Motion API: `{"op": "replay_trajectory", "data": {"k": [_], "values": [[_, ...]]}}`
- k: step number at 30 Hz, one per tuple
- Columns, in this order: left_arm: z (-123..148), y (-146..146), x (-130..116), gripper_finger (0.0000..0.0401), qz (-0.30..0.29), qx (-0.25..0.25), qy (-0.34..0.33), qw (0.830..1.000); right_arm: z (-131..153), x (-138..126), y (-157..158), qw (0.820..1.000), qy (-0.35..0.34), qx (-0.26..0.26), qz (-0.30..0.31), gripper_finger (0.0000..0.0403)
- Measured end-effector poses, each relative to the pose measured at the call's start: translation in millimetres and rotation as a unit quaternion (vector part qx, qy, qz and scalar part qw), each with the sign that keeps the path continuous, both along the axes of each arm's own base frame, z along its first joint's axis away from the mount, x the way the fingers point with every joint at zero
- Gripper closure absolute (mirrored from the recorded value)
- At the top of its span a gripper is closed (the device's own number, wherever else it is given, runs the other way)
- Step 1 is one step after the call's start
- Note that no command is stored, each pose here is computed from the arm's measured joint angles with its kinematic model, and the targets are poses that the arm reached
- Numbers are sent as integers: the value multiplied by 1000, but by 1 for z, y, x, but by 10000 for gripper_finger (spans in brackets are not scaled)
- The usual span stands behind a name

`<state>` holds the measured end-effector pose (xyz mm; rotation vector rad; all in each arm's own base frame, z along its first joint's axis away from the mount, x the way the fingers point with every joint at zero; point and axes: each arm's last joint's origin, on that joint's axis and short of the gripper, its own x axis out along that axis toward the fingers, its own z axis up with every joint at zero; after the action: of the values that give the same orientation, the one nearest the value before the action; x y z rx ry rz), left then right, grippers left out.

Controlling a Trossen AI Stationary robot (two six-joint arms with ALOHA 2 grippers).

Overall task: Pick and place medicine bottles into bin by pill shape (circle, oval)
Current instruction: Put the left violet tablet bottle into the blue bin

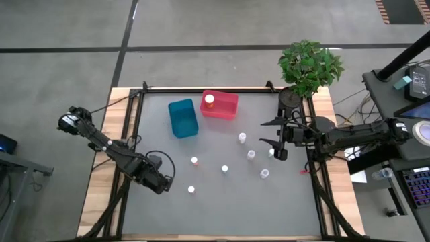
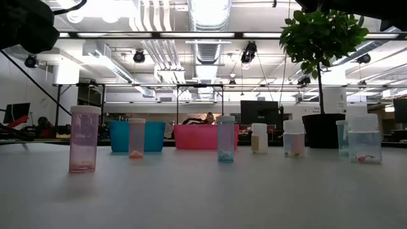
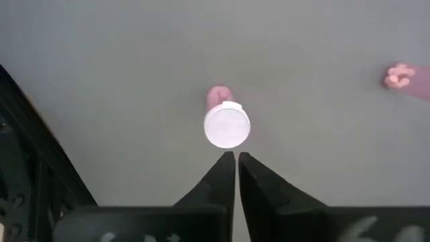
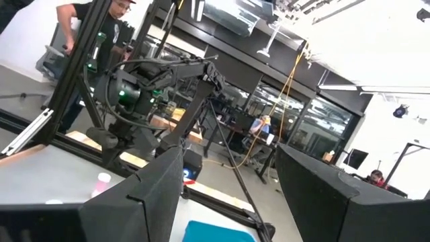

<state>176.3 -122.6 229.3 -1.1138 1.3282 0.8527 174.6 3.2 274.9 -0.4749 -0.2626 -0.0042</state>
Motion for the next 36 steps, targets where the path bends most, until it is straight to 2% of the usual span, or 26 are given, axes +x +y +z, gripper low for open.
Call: {"op": "replay_trajectory", "data": {"k": [4,12,16,20,36], "values": [[-4,0,0,355,-9,10,12,1000,-1,2,0,1000,2,1,1,177],[-13,-1,3,248,-10,45,34,998,-4,6,0,1000,6,4,2,177],[-19,-3,6,215,-13,52,44,998,-3,6,0,1000,5,4,2,177],[-22,-5,10,205,-14,53,41,998,-3,6,0,1000,5,4,2,177],[-17,-3,6,205,-12,44,45,998,-3,6,-1,1000,3,5,-11,177]]}}
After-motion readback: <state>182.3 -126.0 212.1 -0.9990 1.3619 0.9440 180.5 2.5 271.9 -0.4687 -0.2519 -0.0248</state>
